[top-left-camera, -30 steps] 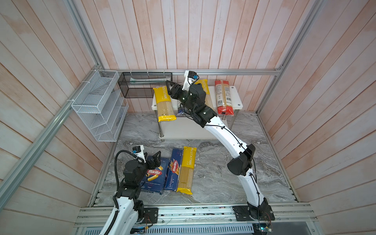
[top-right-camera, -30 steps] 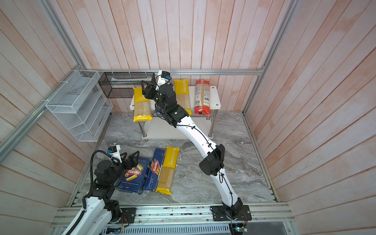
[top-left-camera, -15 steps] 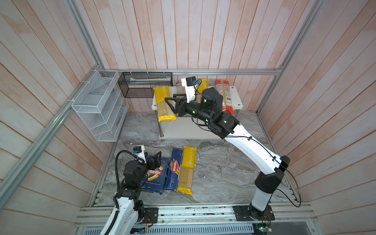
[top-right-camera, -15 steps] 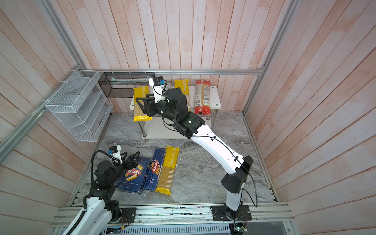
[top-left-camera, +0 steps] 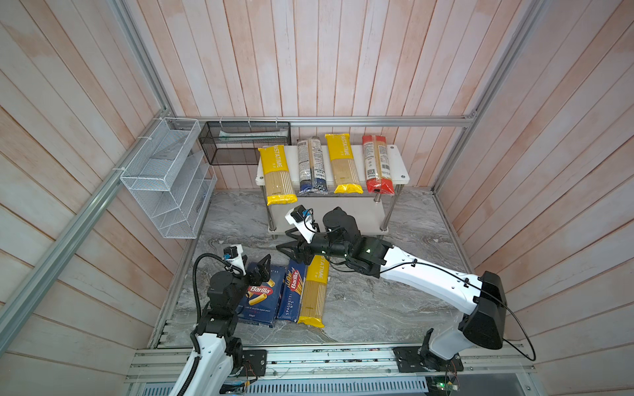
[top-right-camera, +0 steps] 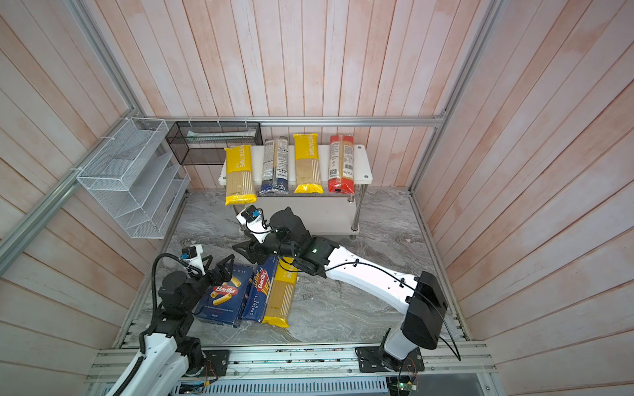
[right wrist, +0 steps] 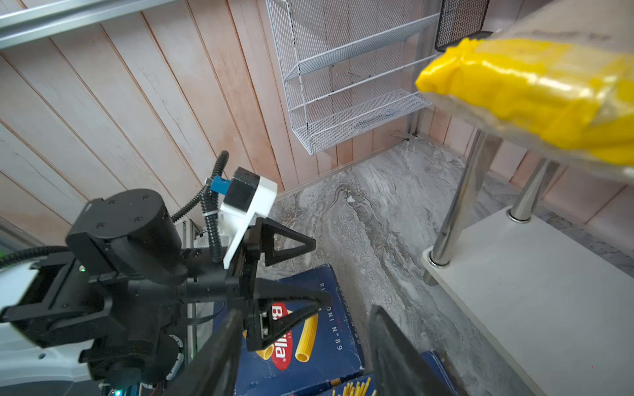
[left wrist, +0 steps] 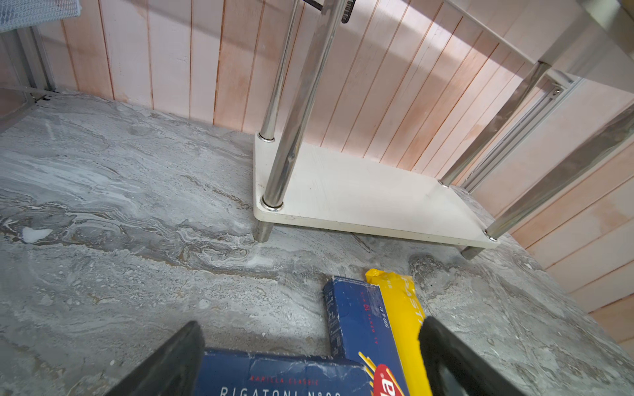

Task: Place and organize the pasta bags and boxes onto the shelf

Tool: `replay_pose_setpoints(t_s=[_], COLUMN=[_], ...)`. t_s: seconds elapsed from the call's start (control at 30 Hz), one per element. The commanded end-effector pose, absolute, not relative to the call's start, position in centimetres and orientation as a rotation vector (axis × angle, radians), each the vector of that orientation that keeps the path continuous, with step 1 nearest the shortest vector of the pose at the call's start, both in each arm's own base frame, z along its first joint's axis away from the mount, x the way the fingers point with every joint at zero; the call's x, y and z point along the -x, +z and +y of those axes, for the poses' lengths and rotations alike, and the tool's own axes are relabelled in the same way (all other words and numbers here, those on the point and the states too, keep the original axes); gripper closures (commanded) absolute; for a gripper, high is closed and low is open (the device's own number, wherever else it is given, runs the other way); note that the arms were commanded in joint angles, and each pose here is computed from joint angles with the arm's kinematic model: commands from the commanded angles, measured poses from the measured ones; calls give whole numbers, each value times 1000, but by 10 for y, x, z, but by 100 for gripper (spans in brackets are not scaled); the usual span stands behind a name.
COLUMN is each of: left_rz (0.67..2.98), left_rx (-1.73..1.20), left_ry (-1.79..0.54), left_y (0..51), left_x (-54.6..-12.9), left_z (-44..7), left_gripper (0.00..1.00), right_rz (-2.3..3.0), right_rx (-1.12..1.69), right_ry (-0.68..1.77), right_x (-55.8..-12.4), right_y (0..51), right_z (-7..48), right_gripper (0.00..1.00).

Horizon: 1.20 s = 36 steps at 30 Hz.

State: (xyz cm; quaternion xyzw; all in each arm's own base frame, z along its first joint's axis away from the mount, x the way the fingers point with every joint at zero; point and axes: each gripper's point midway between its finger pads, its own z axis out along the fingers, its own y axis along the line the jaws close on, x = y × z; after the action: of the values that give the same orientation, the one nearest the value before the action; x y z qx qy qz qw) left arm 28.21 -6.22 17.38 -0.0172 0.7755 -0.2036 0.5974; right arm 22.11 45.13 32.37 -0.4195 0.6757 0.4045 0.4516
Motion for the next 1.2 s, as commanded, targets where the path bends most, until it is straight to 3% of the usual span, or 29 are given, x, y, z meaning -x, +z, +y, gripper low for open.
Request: replay_pose_setpoints(t_s=[0.0,1.17], left_rz=[1785,1807], left_rx=[39,56], left_ry=[-448,-440], left_y=[179,175], left_x=[-283,-287], left_z=[-59,-57], left_gripper=[0,0], right_rz=[1471,1276], right_rx=[976,1084], right_ry=[978,861], right_x=[-223,-245], right_y=[370,399], right_z=[444,494], right_gripper=[42,44])
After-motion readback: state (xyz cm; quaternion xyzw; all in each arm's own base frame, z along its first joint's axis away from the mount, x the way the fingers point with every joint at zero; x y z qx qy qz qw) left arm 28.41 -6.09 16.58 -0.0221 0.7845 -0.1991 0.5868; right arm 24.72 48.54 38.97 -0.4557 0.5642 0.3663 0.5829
